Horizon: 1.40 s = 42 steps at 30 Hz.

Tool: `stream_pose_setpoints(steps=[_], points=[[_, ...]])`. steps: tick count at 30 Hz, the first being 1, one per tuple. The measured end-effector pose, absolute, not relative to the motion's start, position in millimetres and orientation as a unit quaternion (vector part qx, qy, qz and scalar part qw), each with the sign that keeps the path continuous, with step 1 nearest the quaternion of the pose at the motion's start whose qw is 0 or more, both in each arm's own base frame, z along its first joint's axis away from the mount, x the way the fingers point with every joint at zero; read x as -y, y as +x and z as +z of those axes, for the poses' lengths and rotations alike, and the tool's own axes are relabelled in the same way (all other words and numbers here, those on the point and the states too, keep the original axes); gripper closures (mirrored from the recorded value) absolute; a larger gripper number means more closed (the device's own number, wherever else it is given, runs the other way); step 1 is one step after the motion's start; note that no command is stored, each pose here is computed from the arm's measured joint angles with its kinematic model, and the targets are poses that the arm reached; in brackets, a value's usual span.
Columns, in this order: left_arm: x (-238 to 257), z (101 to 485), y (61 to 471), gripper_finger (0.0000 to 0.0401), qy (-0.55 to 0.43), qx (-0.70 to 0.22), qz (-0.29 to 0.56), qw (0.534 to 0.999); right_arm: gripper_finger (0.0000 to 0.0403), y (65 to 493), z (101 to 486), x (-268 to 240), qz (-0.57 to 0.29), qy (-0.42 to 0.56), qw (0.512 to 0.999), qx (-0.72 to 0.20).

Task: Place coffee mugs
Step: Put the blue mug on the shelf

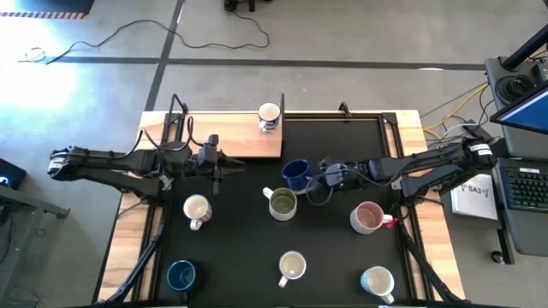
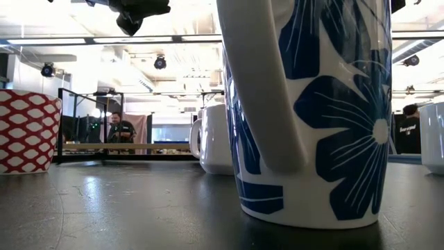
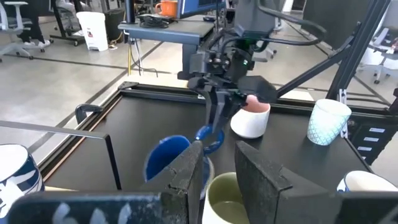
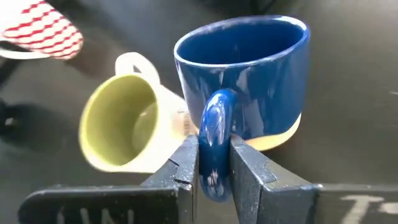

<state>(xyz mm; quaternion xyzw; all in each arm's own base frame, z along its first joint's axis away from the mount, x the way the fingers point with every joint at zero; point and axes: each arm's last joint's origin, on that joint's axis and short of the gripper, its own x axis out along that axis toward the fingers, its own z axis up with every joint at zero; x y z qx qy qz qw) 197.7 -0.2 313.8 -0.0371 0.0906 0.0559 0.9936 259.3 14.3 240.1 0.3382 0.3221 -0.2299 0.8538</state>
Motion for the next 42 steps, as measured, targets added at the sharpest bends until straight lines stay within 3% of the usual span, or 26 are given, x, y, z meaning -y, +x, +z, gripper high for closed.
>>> stream_pose_setpoints(steps=[16,32,42], points=[[0,318,193,0.0324,-0.038,-0.080,0.055,0.995,0.0357,296,244,-17,-0.188,0.275,0.922,-0.198],[0,318,191,0.0324,-0.025,-0.080,0.054,0.995,0.0358,337,224,-5,-0.177,0.234,0.951,-0.094],[0,266,188,0.0324,-0.081,-0.179,0.068,0.978,0.0361,339,215,-5,-0.165,0.253,0.945,-0.124]])
